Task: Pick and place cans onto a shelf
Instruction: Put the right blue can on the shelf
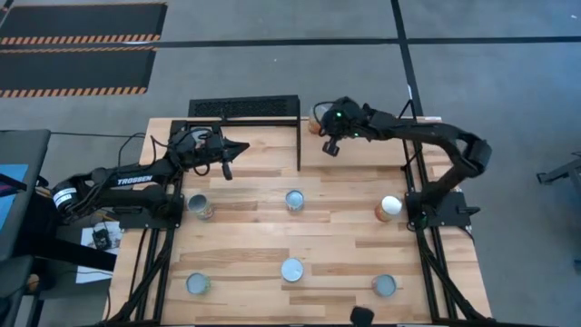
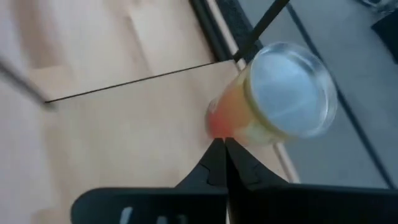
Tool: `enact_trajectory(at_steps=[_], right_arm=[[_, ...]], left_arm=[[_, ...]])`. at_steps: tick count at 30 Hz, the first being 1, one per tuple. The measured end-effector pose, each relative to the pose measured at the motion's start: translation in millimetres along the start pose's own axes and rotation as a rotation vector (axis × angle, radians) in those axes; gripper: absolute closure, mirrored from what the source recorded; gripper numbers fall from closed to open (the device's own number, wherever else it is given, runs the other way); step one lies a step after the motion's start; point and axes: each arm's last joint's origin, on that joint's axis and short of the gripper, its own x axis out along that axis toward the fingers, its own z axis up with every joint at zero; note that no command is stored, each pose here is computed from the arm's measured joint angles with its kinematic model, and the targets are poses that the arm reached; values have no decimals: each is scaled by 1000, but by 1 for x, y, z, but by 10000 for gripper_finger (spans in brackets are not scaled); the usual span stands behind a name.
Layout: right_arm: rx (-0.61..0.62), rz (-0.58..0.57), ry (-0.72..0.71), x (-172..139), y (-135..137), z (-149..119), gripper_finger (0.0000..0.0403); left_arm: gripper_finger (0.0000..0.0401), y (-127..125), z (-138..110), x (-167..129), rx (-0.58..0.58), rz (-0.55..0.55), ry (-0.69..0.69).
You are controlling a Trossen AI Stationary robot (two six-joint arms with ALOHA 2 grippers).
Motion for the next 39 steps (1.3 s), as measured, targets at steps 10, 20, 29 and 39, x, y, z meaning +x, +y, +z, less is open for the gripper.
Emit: enact_trajectory(at_steps=[10,20,29,39], right_arm=[[-105,335,-226,-50,101,-27,399],[-150,514,-285,-89,226,-36,398],[-240,638,-242,-118,306,-15,368],[-397,674,-172,-134,360,-8,285]], left_arm=[[399,-2,-1,0,4,-37,12],[399,-20,-8,4,6,-154,77],[399,-32,-11,5,-5,-207,118],[399,-40,-13,6,-13,-248,137]])
